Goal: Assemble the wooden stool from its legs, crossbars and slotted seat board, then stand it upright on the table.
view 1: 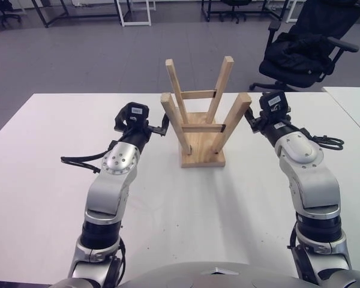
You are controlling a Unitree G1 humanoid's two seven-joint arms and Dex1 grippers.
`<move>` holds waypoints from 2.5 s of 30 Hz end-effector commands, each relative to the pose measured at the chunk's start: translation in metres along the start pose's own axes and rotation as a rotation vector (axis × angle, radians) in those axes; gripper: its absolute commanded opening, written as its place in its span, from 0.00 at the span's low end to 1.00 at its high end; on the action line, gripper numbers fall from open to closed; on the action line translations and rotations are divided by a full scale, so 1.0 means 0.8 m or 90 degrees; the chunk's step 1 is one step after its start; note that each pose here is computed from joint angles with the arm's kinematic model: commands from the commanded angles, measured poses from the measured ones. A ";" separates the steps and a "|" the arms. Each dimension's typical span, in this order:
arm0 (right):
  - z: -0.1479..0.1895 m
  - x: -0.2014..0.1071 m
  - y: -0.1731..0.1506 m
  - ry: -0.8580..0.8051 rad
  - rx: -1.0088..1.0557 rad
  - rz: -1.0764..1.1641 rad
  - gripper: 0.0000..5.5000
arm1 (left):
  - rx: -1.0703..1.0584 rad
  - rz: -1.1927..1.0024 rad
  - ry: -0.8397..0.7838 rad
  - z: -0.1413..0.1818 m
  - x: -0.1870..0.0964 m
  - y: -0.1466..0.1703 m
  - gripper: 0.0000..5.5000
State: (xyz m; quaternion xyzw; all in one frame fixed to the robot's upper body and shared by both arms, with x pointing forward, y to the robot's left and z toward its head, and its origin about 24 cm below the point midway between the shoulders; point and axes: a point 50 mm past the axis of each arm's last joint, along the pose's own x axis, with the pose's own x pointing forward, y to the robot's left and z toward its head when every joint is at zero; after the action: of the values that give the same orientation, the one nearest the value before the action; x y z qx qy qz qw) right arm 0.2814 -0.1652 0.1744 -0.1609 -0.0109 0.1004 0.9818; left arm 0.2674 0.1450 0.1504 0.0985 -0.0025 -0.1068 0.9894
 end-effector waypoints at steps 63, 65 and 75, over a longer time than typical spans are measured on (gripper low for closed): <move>-0.209 0.054 0.015 0.189 0.016 0.280 0.51 | 0.034 -0.085 0.308 -0.180 -0.105 -0.001 0.98; -0.228 0.042 0.019 0.221 -0.001 0.303 0.51 | 0.038 -0.100 0.305 -0.185 -0.102 -0.010 0.98; -0.228 -0.018 0.028 0.145 0.016 0.423 0.51 | -0.002 -0.042 0.237 -0.205 -0.081 0.002 0.98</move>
State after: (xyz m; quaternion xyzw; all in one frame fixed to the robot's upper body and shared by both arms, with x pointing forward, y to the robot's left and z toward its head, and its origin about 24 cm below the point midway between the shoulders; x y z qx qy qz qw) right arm 0.2884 -0.2104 0.0120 -0.1613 0.1210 0.4053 0.8917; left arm 0.2309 0.1910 0.0109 0.1183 0.1322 -0.1075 0.9783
